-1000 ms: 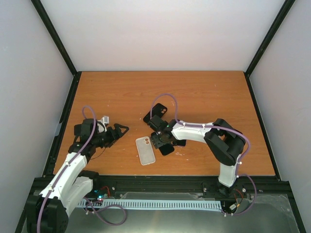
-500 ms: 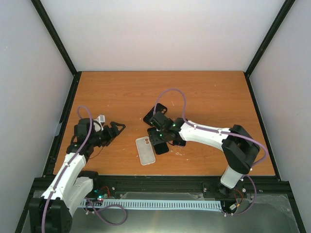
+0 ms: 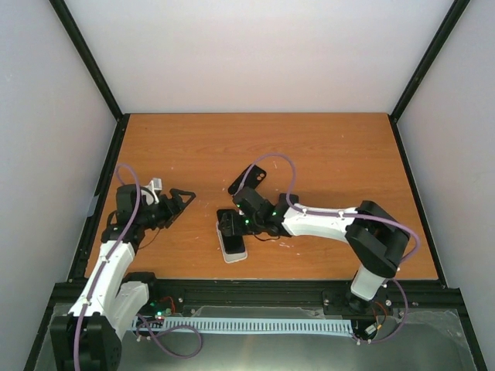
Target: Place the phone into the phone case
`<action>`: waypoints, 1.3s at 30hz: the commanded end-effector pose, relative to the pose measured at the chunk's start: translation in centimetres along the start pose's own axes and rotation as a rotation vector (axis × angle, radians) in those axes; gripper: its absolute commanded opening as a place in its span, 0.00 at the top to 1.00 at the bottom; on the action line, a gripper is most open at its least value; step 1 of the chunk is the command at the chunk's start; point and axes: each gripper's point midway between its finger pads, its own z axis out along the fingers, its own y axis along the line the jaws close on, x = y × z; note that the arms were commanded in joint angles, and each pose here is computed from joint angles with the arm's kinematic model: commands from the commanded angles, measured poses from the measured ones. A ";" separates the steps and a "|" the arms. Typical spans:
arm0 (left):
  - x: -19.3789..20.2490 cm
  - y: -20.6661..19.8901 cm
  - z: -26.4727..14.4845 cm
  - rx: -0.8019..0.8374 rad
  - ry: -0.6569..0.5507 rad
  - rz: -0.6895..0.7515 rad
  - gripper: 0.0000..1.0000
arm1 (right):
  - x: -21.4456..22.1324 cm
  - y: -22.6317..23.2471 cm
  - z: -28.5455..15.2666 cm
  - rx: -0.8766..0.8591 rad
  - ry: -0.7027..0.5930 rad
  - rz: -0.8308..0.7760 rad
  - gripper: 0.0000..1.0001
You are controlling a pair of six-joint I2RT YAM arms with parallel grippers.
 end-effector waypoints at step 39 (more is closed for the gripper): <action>3.1 1.6 2.0 -0.039 0.114 -0.026 0.12 | 2.3 -0.4 1.4 0.095 0.066 0.015 0.18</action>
